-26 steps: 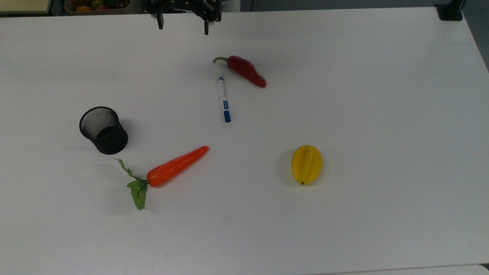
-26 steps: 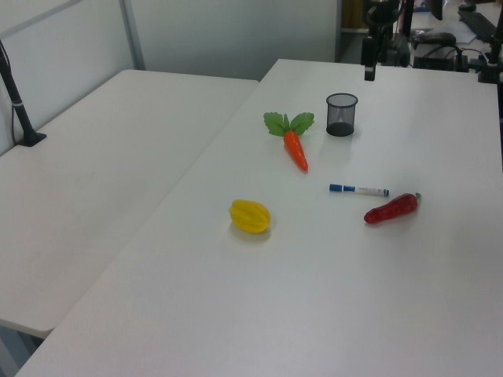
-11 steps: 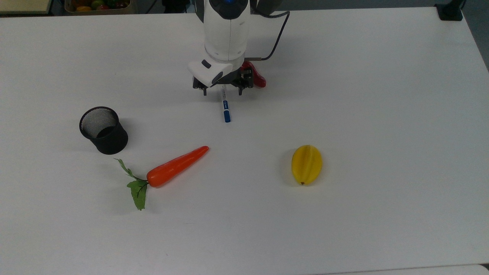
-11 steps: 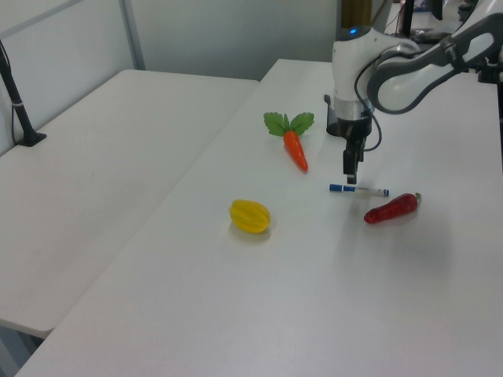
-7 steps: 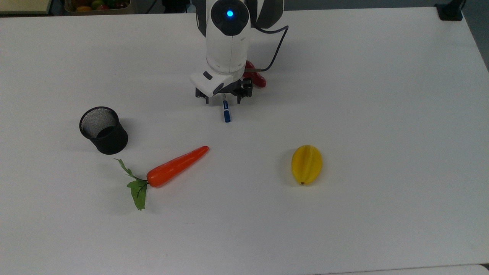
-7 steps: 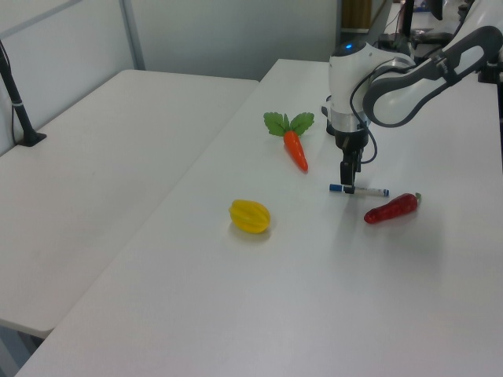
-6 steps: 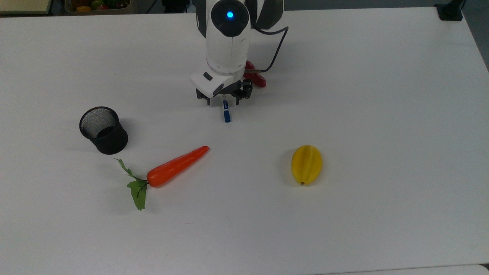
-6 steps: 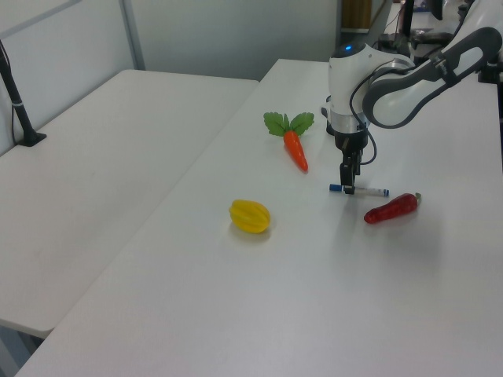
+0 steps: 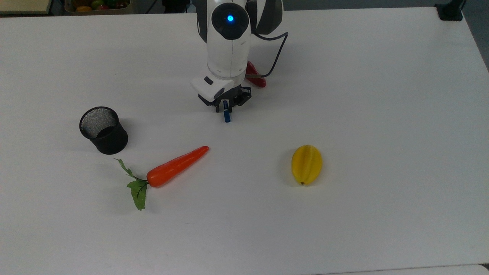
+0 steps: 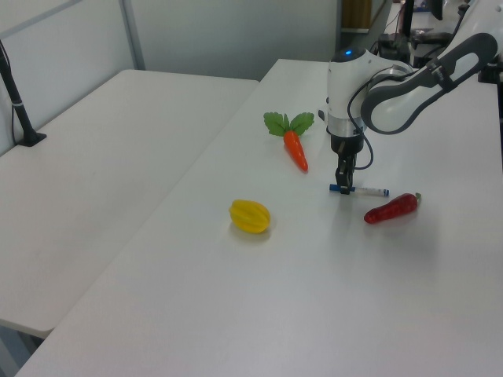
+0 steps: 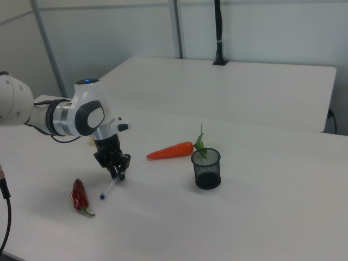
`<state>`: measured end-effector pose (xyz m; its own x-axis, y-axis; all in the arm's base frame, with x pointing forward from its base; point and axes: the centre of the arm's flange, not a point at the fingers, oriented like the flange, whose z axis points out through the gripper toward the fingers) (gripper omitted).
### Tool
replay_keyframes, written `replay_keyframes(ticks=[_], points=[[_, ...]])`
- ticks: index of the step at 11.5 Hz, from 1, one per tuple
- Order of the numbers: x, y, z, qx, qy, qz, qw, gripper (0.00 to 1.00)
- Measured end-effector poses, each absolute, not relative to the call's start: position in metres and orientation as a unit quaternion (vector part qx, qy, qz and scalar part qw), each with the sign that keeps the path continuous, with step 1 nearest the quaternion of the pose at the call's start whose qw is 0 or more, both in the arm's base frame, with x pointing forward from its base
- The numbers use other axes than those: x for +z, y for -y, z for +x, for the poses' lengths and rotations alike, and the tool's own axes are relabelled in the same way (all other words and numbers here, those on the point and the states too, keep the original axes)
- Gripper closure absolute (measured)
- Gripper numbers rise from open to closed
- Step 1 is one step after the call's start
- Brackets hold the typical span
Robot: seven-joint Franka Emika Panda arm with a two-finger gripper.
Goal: Place marker
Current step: 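Close the gripper on the marker near its blue cap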
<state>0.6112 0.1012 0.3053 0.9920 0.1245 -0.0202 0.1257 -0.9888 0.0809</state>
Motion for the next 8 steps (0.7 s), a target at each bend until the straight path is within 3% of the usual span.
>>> replay_keyframes(ticks=[1, 4, 8], points=[[0.305, -0.101, 0.611, -0.007, -0.063, 0.997, 0.041, 0.73], [0.306, -0.101, 0.612, -0.006, -0.062, 0.997, 0.041, 0.83], [0.316, -0.102, 0.616, 0.004, -0.059, 0.997, 0.040, 0.83]])
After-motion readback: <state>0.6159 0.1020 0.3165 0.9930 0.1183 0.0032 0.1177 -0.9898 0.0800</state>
